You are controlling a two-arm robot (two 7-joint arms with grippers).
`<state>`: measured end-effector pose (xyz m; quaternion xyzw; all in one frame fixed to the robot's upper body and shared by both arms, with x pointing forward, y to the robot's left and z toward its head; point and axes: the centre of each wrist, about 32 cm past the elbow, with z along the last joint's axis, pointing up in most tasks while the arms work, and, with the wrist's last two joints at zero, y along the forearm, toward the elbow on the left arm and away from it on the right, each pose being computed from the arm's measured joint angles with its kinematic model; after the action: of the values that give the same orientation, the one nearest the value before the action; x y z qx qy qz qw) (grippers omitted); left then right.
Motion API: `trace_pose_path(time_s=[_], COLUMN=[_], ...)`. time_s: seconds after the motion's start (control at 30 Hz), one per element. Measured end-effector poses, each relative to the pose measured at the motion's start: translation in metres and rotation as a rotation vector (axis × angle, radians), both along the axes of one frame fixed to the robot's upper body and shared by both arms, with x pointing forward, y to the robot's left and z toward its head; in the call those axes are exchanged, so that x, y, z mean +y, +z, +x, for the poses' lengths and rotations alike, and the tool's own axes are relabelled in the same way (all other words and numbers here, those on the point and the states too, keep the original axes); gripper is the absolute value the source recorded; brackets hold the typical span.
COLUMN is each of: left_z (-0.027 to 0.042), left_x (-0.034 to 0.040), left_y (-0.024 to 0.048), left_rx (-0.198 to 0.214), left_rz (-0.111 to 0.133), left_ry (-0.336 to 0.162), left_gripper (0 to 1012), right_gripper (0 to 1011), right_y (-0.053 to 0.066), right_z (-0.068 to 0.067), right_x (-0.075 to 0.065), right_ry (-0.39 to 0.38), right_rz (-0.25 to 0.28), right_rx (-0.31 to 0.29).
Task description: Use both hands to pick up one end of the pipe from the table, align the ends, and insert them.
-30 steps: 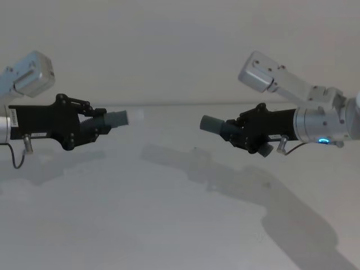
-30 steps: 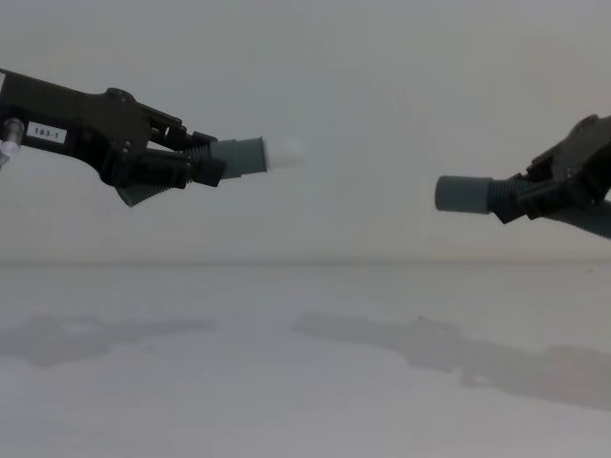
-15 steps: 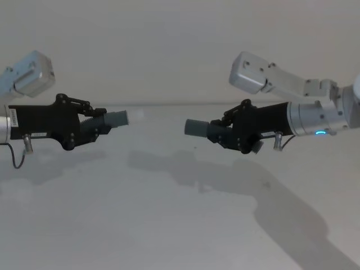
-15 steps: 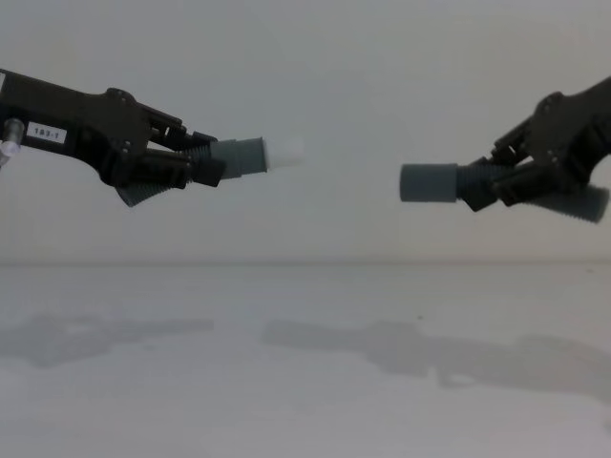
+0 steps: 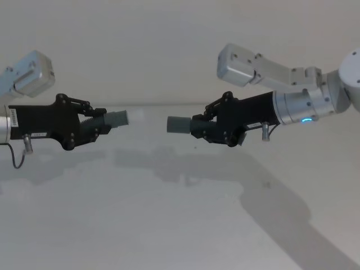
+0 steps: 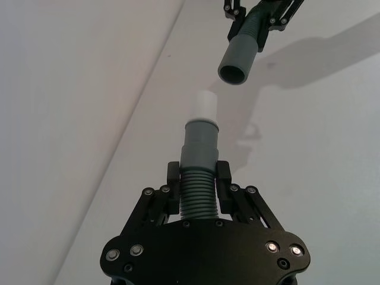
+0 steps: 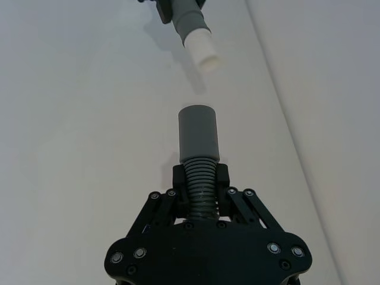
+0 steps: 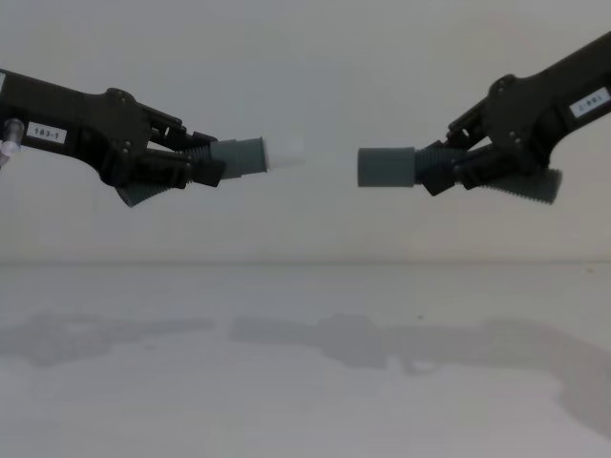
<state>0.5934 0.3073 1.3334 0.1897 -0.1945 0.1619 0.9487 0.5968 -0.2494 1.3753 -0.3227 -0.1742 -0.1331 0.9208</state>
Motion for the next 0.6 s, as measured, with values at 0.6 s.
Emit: trace_pose_path(time_s=[0.6], left_z=[0.0000], left_x=[0.0000], left_y=[0.0000], left_rx=[0.000], left_rz=[0.000], left_ry=[0.000], left_gripper=[323], right_gripper=[258], right_y=[0.005], right_z=[0.023], right_x=[0.012], right_ry=[0.095], right_rz=[-0.028], right_rx=[0.010])
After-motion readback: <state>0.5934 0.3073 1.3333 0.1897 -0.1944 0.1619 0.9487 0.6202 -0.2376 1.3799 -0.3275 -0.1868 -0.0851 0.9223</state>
